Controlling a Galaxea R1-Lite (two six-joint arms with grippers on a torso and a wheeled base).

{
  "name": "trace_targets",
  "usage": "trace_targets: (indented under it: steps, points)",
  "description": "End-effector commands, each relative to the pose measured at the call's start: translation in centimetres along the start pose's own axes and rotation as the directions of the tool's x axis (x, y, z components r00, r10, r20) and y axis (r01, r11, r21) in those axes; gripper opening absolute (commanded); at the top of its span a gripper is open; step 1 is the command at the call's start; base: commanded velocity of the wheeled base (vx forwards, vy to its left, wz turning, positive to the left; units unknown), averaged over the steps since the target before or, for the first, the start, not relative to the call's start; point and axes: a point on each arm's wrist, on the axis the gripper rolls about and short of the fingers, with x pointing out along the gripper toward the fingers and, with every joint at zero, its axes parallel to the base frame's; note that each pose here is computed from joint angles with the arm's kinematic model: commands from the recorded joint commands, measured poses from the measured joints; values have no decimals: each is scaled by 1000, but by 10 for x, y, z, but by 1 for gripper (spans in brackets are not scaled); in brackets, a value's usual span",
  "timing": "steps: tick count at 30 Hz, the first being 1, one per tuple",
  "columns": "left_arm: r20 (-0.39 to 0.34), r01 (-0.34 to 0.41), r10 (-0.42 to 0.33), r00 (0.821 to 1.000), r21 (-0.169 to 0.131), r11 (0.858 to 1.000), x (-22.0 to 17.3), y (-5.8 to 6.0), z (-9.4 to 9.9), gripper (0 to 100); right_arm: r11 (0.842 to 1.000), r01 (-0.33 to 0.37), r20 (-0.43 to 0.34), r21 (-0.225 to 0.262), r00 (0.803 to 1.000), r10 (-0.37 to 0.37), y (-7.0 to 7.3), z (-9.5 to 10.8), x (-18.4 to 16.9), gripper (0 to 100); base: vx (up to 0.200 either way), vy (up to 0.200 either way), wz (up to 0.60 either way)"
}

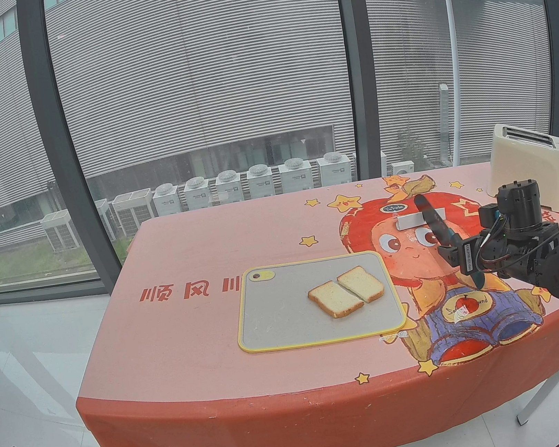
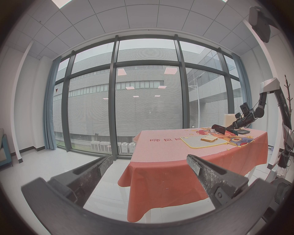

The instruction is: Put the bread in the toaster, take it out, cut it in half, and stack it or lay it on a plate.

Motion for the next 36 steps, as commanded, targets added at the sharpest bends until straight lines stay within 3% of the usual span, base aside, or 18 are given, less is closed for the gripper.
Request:
trace_targets:
  steps: [1, 32, 36]
  points:
    - [-19, 0, 0, 1000, 0, 1000, 1, 0, -5, 100, 1000, 0, 0, 1, 1000, 0, 0, 0, 0, 100, 0, 0, 0]
    - [-19, 0, 0, 1000, 0, 1000, 1, 0, -5, 100, 1000, -7, 38, 8, 999, 7, 0, 10, -9, 100, 0, 0, 0]
    - [-19, 0, 0, 1000, 0, 1000, 1, 0, -5, 100, 1000, -26, 54, 0, 998, 26, 6, 13, -16, 100, 0, 0, 0]
